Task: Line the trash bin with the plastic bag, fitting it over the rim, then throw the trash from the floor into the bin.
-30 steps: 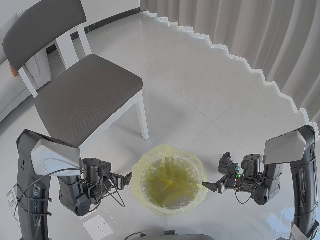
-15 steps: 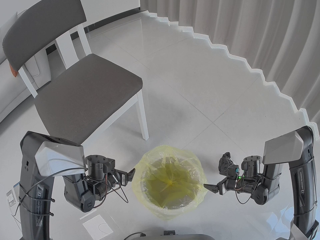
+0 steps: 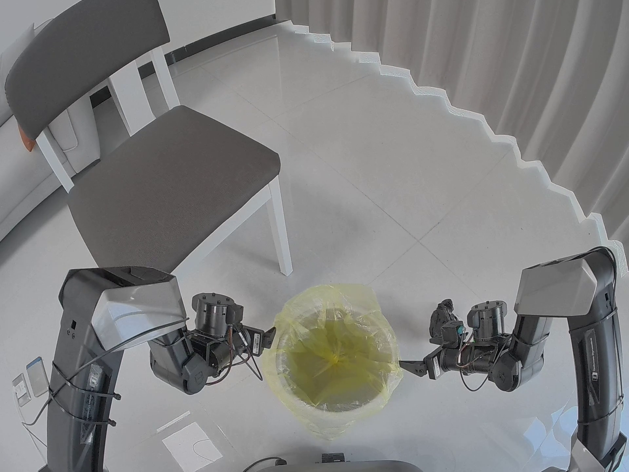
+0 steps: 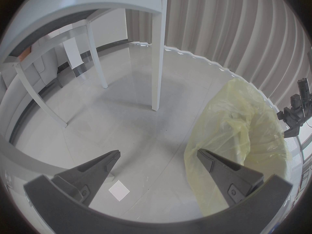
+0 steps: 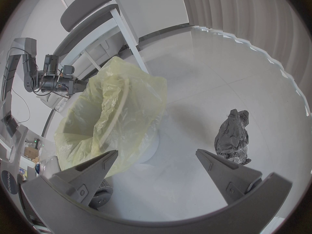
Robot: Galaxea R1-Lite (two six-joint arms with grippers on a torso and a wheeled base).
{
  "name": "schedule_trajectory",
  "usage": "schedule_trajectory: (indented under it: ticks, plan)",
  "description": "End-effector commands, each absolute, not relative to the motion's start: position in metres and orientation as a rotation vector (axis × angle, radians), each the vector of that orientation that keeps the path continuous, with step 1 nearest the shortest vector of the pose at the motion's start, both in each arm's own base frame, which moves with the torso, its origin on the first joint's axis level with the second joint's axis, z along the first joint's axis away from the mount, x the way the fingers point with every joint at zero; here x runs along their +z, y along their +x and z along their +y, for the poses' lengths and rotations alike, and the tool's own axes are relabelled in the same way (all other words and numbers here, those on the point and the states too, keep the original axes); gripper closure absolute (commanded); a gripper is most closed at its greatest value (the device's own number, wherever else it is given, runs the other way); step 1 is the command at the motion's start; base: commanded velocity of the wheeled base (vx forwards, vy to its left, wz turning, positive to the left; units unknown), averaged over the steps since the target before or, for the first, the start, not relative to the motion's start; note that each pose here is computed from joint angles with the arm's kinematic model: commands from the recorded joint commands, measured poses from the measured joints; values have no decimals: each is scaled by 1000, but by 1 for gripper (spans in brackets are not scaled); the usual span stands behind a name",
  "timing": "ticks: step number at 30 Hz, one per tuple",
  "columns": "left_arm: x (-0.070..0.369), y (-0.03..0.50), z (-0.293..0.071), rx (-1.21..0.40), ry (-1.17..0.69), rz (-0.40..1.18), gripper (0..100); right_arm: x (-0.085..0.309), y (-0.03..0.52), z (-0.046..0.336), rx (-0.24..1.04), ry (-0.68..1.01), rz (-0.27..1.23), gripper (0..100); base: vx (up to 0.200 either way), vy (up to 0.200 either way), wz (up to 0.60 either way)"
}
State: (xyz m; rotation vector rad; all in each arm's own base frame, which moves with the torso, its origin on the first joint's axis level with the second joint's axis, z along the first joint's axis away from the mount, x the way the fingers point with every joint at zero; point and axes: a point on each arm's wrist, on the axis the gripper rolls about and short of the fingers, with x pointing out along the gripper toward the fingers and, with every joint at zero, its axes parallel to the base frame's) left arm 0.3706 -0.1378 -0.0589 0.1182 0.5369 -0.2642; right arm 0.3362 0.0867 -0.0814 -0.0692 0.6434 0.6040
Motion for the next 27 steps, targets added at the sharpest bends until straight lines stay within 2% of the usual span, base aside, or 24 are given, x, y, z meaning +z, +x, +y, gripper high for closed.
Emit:
schedule_trajectory:
  ticks: [1,8,17,23,27]
  plan:
    - [-66,383,-145,-268,123,549,0,-78,349,90,608,-74,628,0,0,0,0]
    - [-66,389,-147,-275,195,654,0,-79,360,94,624,-103,705,0,0,0,0]
    - [-42,377,-126,-245,158,634,0,-70,356,84,605,-106,690,0,0,0,0]
    - [-37,362,-107,-216,154,632,0,-56,352,75,588,-118,659,0,0,0,0]
    - [-33,353,-89,-190,129,598,0,-29,359,68,553,-101,517,0,0,0,0]
